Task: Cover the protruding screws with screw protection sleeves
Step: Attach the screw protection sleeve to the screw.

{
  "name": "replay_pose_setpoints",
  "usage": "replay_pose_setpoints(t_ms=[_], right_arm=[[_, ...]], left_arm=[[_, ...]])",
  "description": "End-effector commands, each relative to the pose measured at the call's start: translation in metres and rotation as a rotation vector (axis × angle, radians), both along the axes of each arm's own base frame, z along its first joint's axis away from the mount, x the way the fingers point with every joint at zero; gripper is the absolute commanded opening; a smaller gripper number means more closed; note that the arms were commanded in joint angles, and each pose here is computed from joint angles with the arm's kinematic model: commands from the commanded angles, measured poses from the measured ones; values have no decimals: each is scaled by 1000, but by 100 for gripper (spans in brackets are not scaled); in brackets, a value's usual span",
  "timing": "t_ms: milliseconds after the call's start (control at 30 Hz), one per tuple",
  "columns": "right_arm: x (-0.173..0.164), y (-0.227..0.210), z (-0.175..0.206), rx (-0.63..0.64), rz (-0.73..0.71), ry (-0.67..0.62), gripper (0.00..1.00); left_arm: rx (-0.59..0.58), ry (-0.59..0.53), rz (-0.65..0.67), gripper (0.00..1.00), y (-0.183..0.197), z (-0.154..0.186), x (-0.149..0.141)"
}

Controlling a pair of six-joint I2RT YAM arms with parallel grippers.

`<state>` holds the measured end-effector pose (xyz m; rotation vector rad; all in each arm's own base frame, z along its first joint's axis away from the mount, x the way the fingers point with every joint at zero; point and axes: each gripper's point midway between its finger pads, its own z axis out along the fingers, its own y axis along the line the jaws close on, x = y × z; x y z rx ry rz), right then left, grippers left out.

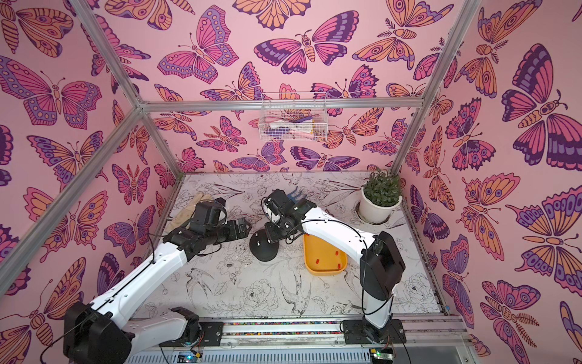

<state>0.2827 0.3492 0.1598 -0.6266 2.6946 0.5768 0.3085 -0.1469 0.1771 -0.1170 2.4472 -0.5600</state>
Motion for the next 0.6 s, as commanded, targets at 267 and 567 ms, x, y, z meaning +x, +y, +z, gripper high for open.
replay_pose_setpoints(t_ms=[267, 567], right_arm=[[0, 10, 2, 17, 12, 9, 9], [0, 12, 0, 20, 12, 12, 9]], left_arm=[[4, 19, -9, 100, 1, -8, -2], [3, 17, -11, 100, 0, -8, -2]])
